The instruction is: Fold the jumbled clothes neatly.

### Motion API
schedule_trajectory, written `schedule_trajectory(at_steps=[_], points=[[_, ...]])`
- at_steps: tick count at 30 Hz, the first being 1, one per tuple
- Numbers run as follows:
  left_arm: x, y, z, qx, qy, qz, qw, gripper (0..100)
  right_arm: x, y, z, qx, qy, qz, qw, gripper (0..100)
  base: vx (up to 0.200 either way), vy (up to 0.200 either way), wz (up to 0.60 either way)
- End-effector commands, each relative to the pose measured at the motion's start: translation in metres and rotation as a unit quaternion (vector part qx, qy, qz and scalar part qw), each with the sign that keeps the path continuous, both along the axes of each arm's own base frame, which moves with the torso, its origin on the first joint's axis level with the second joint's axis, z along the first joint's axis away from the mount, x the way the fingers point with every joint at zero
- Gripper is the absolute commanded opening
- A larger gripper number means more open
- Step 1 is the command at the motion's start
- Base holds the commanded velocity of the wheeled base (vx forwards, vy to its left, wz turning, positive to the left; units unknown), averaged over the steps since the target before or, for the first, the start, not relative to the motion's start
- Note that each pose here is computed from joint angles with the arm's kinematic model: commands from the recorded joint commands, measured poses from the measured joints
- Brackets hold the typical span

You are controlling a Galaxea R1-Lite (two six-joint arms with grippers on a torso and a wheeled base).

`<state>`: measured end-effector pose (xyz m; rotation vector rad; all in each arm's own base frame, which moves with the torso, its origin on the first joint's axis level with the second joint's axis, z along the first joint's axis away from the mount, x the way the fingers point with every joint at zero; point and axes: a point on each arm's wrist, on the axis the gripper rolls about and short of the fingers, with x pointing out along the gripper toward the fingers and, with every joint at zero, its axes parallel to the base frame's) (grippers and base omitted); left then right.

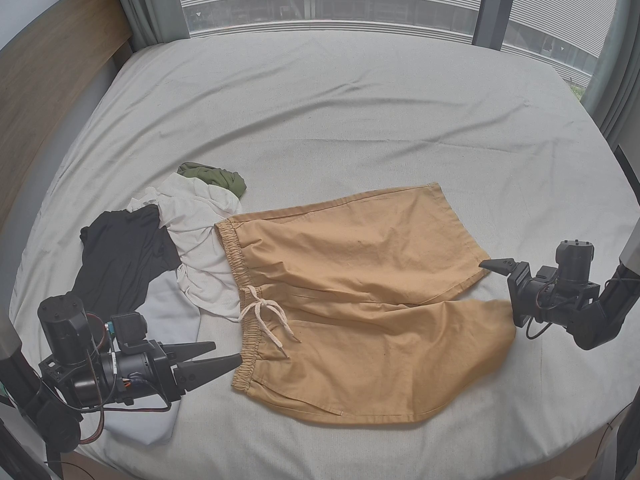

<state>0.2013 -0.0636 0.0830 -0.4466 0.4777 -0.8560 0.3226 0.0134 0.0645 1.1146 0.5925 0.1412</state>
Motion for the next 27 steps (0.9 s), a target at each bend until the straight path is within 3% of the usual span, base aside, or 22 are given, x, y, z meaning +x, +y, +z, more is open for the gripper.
schedule_trajectory(at_steps=[1,10,11,27], points=[[-0.0001,0.0,-0.0006,0.0,0.002,0.0,1.0,100,0.001,-0.0018,0.0027,0.005,-0.009,-0.004,0.9999,100,0.0,0.0,0.0],[0.0006,0.0001,-0.0016,0.001,0.003,0.001,1.0,100,0.0001,-0.0014,-0.0008,0.004,0.0,-0.004,1.0,100,0.0,0.0,0.0],[0.0006,0.0001,-0.0016,0.001,0.003,0.001,1.0,100,0.0001,-0.0014,-0.0008,0.004,0.0,-0.004,1.0,0,0.0,0.0,0.0],[0.0009,0.0,-0.0014,0.0,0.002,0.001,1.0,100,0.0048,-0.0109,0.0038,0.003,-0.021,-0.02,0.9996,0,0.0,0.0,0.0]])
